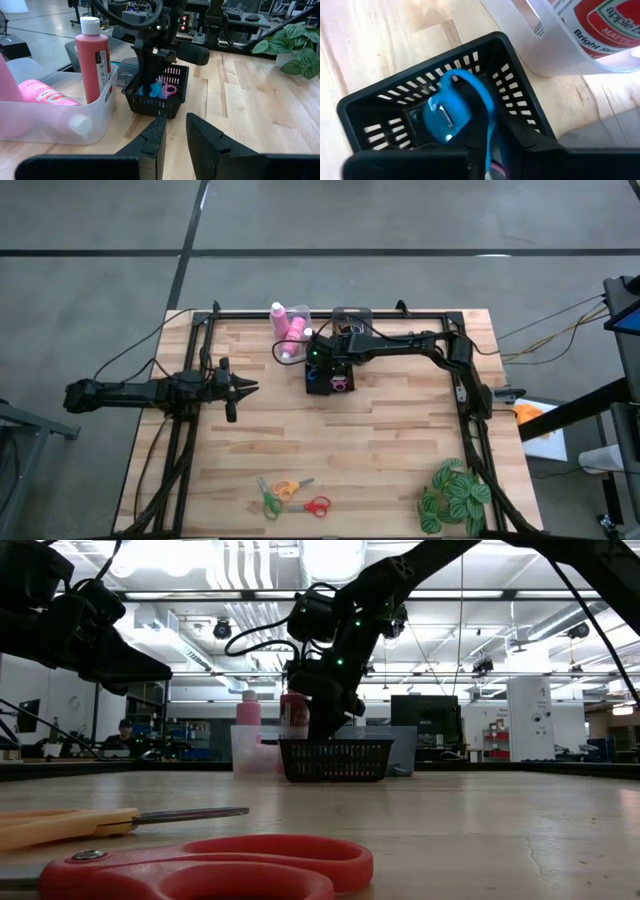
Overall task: Pick & Place Paint Supplies
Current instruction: Put the blue scissors into the black bin, then put the red scissors into the black bin
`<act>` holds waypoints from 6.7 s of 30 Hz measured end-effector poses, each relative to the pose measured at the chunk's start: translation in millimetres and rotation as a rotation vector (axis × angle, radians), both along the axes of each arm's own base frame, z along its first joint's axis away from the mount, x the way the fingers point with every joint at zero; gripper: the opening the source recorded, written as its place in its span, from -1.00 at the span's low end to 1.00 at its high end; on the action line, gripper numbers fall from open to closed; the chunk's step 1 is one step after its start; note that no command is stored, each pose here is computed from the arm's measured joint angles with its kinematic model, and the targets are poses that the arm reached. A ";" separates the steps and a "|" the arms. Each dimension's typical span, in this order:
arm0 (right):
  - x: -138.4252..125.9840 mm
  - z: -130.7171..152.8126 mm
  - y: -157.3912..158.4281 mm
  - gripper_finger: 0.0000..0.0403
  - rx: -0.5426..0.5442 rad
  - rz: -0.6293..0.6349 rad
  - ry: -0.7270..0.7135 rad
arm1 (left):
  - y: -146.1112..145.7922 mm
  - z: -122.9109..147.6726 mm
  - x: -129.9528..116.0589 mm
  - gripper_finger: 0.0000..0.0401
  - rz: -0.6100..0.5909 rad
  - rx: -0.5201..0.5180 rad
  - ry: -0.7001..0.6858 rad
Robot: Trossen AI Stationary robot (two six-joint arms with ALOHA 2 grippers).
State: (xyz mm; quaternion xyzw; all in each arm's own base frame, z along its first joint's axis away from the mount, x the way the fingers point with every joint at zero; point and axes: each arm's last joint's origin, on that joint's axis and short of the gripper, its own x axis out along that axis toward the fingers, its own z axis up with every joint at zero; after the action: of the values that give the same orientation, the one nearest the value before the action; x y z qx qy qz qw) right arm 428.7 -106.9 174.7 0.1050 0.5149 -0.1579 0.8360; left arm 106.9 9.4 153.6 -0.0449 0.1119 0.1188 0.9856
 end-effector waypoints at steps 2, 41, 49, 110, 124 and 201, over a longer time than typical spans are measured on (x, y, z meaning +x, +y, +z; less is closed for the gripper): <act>0.1 0.0 0.1 -0.78 0.003 0.003 -0.002 | 0.0 0.1 0.0 -0.61 0.000 0.000 0.000; -16.8 89.8 141.2 -0.66 -0.043 0.267 -0.198 | 0.0 0.1 0.0 -0.61 0.000 0.000 -0.001; -30.0 84.5 206.2 -0.66 -0.063 0.254 -0.197 | 0.0 0.2 0.0 -0.61 0.000 0.000 -0.001; -40.7 -51.3 378.6 -0.66 -0.012 0.039 -0.032 | 0.0 -0.5 0.3 -0.61 0.000 0.000 0.006; -47.9 -53.2 373.6 -0.66 -0.043 0.013 0.044 | 0.0 -0.5 0.3 -0.61 -0.001 0.000 0.006; -57.6 155.4 118.9 -0.92 -0.276 0.210 -0.016 | 0.0 -0.4 0.3 -0.61 0.000 0.000 0.006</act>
State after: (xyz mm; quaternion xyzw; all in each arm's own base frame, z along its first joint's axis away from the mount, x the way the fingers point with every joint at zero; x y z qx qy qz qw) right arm 371.2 12.0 330.0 -0.0639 0.4897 -0.1378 0.8586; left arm 107.2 9.4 153.2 -0.0447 0.1149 0.1189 0.9852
